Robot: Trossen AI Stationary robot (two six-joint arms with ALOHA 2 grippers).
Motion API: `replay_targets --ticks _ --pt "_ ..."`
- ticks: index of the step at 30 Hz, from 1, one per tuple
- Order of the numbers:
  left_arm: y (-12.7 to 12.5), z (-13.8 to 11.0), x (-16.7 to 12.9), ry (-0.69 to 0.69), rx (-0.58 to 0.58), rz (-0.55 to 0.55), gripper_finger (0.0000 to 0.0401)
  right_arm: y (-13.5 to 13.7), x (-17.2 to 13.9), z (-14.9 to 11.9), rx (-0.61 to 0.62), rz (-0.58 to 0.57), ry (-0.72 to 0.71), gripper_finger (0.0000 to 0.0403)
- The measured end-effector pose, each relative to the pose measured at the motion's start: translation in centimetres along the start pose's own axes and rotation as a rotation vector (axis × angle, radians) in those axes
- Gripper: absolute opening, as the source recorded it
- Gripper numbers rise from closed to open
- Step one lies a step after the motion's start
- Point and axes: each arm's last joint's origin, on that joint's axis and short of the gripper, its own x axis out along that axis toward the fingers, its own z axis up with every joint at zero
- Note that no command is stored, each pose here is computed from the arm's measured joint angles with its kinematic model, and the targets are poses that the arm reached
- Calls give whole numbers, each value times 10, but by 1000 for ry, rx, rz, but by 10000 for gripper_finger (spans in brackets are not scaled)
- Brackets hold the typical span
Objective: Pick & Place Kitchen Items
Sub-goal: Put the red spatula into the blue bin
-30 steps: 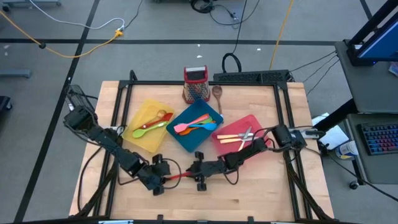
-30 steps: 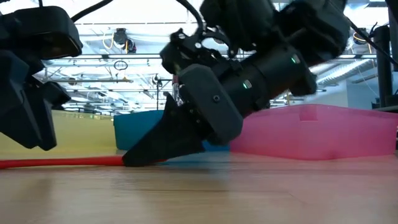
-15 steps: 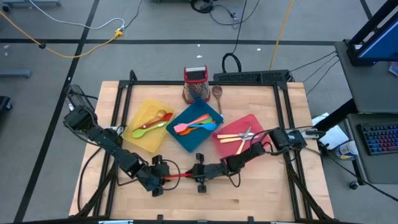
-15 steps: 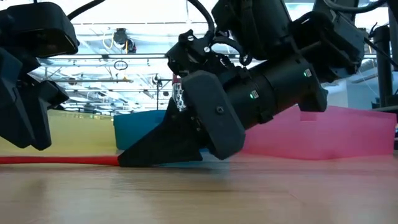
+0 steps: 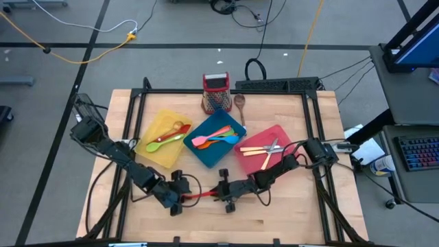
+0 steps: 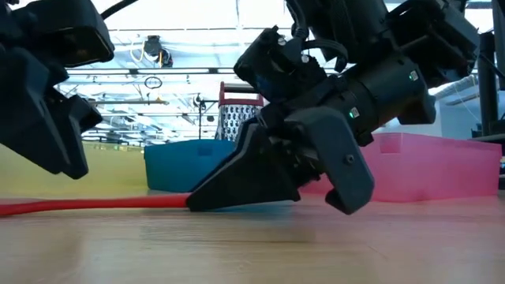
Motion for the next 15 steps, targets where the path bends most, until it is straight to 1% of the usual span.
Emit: replay_targets --ticks 5,12,15 --pt "3 5 2 -9 -40 -12 124 -1 0 2 -72 -46 -17 61" --pt "8 8 3 -17 -46 7 124 0 -1 4 -87 -59 -25 65" --pt "9 13 0 -74 -54 39 124 1 -7 12 -127 -55 -21 65"
